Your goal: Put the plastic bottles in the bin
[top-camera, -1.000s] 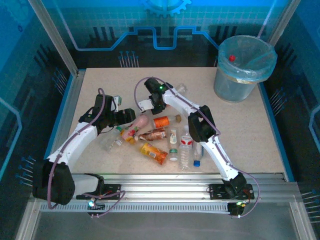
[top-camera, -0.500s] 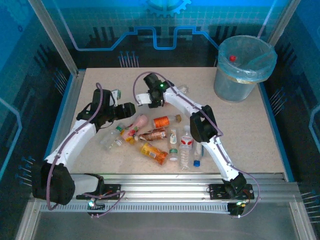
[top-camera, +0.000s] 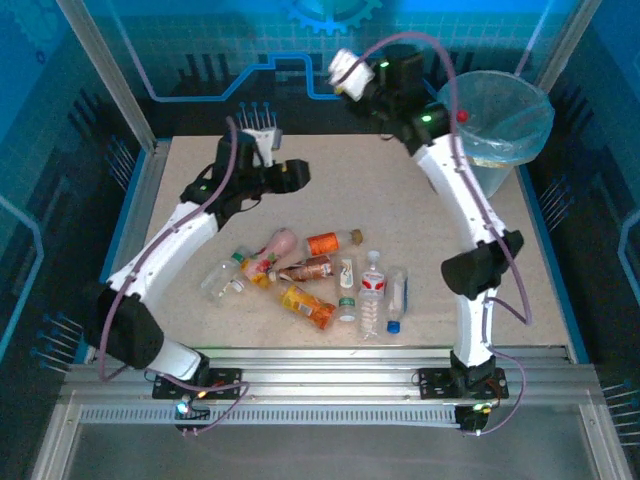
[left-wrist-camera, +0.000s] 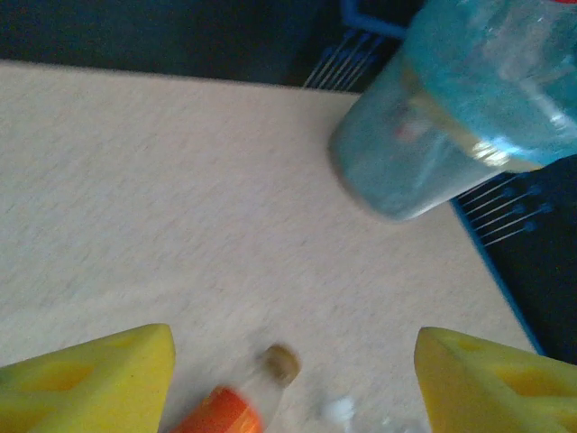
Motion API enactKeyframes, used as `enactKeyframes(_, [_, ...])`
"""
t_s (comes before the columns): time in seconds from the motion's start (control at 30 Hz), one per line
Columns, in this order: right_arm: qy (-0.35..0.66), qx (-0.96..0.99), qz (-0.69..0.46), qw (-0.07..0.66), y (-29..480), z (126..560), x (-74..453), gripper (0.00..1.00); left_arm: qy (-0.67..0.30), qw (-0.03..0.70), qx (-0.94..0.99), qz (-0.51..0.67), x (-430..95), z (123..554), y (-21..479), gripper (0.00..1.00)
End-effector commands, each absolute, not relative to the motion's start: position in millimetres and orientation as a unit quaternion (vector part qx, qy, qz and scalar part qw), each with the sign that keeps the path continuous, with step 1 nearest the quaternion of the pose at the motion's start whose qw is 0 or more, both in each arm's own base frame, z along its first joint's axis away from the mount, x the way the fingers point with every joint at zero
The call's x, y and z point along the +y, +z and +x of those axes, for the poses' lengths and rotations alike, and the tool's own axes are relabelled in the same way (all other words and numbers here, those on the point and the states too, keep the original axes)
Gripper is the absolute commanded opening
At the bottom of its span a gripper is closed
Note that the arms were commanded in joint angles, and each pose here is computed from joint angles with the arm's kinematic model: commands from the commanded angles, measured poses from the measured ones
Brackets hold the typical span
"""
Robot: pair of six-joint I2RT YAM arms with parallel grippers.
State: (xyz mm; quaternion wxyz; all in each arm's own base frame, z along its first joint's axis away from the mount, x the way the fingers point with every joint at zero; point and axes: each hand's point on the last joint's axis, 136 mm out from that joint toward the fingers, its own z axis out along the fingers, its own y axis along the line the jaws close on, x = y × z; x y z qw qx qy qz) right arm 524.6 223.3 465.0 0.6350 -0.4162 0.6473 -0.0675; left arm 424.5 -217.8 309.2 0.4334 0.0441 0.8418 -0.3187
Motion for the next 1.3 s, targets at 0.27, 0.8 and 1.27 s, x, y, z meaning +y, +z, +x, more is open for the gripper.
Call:
enactKeyframes(0.27, [-0.01, 0.664, -0.214, 0.716, 533, 547, 108, 0.03, -0.433, 0.49, 0.744, 0.142, -320, 466, 406, 0.72])
enactKeyframes(0.8, [-0.021, 0.632, -0.101, 0.768, 563, 576, 47, 0.0, -0.447, 0.459, 0.749, 0.168, -360, 463, 390, 0.72])
enactKeyframes(1.27, [-0.142, 0.652, -0.063, 0.743, 523, 615, 17, 0.0, -0.452, 0.455, 0.749, 0.167, -363, 466, 389, 0.72])
